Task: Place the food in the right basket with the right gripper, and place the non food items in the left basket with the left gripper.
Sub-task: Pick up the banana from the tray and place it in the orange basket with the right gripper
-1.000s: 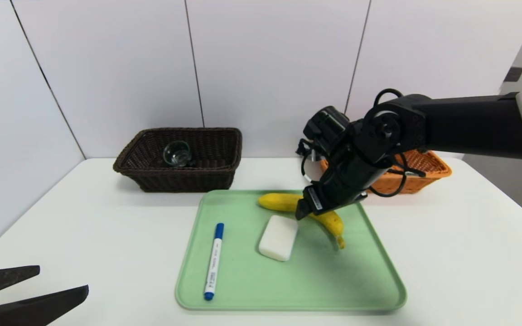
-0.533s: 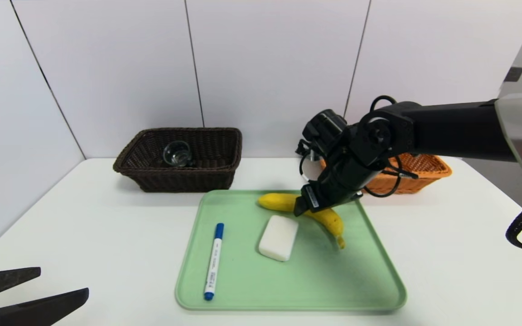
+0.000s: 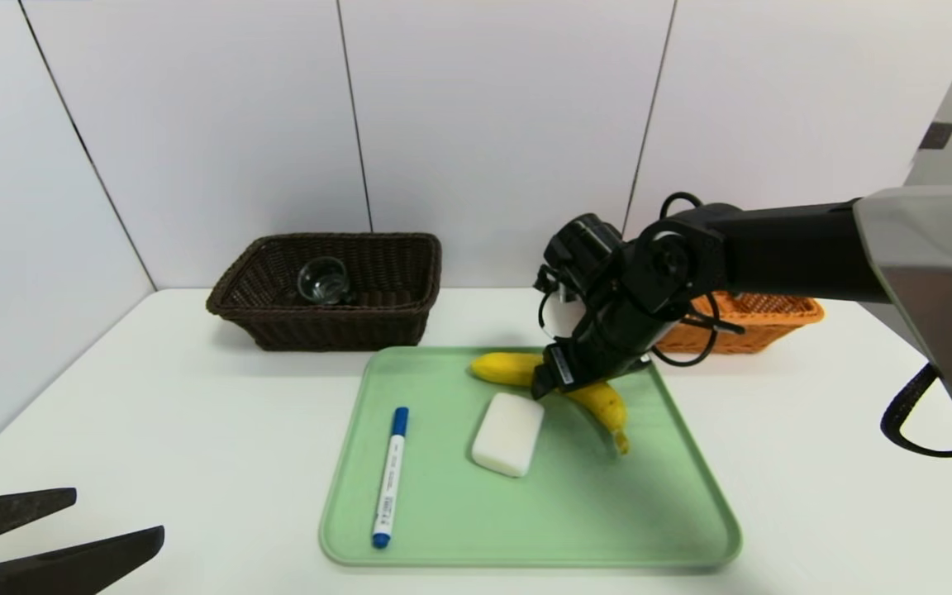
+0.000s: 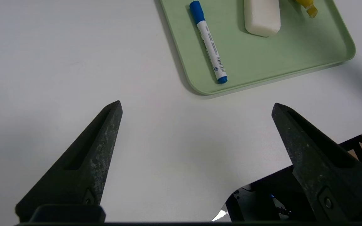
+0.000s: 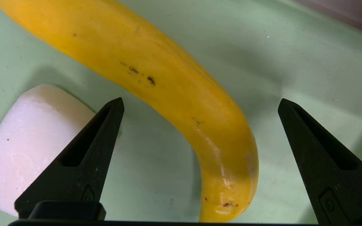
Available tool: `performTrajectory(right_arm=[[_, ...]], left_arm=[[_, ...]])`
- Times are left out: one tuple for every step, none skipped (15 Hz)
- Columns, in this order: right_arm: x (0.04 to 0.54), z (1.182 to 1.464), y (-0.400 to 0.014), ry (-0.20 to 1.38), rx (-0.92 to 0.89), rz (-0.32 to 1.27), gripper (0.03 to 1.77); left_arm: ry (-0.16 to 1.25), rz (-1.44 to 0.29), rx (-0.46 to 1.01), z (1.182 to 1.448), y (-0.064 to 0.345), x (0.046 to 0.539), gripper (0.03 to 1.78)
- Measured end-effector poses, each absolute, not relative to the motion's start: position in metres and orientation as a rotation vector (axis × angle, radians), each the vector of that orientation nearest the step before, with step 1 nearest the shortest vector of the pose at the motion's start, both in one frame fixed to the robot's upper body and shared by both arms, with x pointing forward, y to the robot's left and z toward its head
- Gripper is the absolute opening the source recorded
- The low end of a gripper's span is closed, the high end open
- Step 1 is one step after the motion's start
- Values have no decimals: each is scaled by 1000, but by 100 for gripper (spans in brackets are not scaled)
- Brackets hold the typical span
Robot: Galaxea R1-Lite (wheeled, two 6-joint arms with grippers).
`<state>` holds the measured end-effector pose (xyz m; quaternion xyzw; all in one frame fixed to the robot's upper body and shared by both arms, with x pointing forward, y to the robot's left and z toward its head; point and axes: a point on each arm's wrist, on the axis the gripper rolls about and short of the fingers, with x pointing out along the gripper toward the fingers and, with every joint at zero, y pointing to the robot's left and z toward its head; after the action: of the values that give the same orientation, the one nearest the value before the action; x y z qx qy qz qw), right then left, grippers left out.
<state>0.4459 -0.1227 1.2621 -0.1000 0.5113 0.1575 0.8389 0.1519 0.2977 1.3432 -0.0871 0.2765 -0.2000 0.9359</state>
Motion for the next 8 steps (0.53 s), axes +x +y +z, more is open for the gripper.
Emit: performTrajectory(right_arm=[[447,1261,-123,1084,-213,332,167],[448,1260,-124,1085,-213,331,146],[448,1260,-124,1086,-213,331,131],[449,1260,-125,1086,-211,329,114],[450,1259,-125,1088,-210,327,101],[450,1259,-126,1088,-208,326,91],[450,1260,-126,1087,-207,325,82],[451,1260,-127,1088,-206,326,69]], left_arm=[[564,-409,-177,1344,297,152,169],[563,-409,-177,1344,297,153,169],[563,-408,-177,1344,297,153,169],[564,-408,-177,1344,297,153,169],[564,-408,-176,1344,297,153,169],[563,-408,-176,1344,297,153,169],[563,-408,-176,1345,297,153,169],[562,-408,-176,1345,297,154,169]])
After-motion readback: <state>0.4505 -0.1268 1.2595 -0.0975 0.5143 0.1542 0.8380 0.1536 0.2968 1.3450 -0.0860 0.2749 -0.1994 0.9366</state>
